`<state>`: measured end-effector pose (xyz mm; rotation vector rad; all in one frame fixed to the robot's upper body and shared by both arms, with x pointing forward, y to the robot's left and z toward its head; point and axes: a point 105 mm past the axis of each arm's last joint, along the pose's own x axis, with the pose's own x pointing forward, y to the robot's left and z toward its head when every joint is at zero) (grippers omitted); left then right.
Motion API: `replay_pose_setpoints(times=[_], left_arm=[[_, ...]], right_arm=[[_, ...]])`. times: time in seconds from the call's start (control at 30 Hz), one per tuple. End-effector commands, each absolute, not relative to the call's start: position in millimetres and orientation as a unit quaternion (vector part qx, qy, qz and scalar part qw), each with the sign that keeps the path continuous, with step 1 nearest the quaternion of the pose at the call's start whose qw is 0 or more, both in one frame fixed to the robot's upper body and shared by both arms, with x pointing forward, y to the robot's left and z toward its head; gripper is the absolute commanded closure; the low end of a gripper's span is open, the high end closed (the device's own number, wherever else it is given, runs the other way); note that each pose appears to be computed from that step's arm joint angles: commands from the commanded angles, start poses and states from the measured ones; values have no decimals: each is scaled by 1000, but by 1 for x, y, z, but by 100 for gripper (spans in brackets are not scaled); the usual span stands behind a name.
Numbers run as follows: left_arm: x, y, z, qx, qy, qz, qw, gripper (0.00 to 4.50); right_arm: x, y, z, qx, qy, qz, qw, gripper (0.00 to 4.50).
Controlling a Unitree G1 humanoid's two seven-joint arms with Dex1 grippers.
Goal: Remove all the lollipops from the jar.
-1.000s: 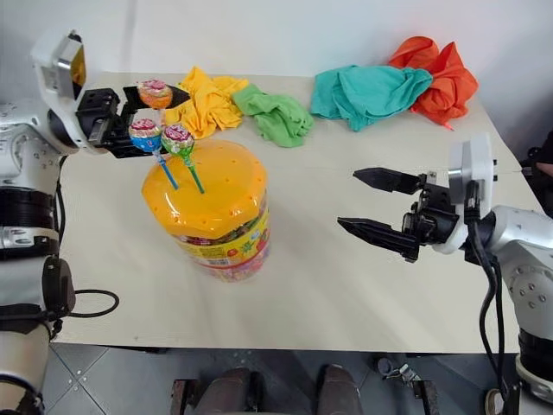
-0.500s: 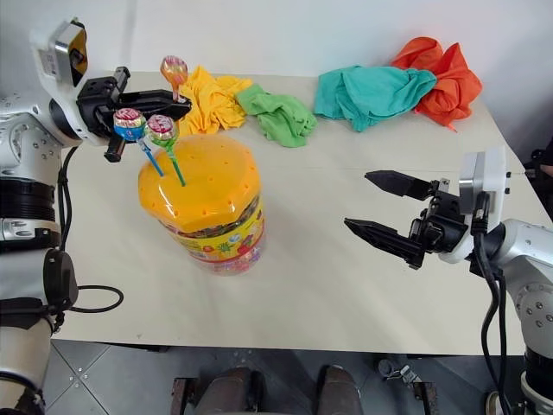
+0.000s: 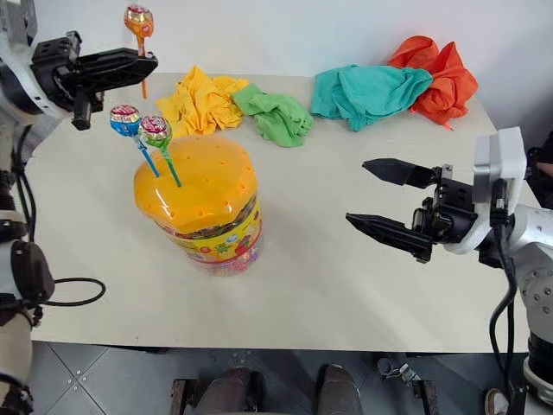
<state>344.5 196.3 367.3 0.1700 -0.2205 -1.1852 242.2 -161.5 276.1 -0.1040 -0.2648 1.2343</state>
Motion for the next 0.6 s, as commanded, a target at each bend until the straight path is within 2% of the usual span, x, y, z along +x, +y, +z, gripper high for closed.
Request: replay_pose_setpoints(times=[0.03,0.1,0.2,0.3,0.37,0.6], left_arm=[[347,227,369,89,-57,-451,886,448],[348,242,361,82,-26,-407,910,448],[344,284,323,59,88,-298,949,448],[321,321,267,50,234,-211,948,448],[306,336,238,42,300,-171,938,448],[285,355,176,17,370,-98,924,448]], right_arm=[[230,-157,289,-49,-138,613,777,0],[228,-155,288,-50,-128,625,768,0],[234,-155,282,-49,-112,631,766,0],[240,-153,280,-47,-111,633,765,0],[241,-152,278,-45,-109,637,762,0],[247,-147,274,-41,-111,641,758,0]])
